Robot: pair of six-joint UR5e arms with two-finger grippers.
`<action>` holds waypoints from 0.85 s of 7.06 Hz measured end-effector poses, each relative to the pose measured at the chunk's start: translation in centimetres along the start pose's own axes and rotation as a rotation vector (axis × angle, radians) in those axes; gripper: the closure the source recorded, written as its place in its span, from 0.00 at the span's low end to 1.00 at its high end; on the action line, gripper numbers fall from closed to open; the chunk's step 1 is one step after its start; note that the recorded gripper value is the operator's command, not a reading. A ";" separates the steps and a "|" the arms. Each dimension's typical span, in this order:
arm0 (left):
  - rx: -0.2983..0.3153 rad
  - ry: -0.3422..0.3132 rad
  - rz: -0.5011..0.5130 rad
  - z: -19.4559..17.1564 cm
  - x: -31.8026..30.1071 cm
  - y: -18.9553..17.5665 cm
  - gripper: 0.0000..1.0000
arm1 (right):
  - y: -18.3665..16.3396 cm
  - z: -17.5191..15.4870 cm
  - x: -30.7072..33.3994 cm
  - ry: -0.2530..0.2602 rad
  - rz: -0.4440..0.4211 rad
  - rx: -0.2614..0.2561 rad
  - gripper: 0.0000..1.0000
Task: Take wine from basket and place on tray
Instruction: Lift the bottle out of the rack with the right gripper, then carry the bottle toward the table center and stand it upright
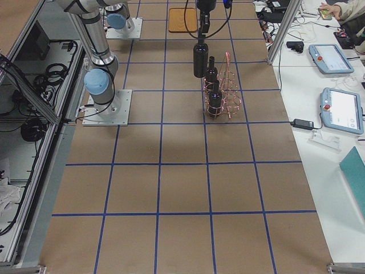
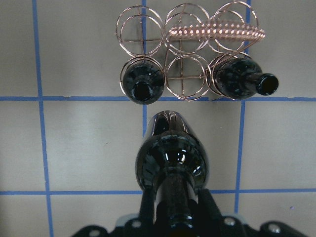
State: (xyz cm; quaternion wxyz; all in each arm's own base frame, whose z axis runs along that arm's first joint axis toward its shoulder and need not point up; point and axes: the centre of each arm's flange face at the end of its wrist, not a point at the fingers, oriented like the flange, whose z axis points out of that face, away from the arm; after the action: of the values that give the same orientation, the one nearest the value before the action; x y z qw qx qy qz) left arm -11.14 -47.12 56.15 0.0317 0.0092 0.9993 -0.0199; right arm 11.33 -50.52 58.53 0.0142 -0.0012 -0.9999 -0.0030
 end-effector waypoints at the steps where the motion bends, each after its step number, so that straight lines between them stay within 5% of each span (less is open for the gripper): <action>1: 0.001 0.000 0.000 0.0 0.0 0.0 0.00 | 1.4 0.1 -4.6 0.001 0.041 -0.007 0.78; 6: 0.000 0.000 0.000 0.0 0.0 0.0 0.00 | 1.3 10.4 -24.3 -0.014 0.198 -0.004 0.77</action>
State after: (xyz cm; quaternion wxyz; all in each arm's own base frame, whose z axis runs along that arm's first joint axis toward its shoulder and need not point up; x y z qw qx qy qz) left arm -11.14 -47.16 56.13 0.0317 0.0092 0.9993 -0.0200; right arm 35.35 -49.26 47.41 0.0073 -0.1000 -0.9950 -0.0034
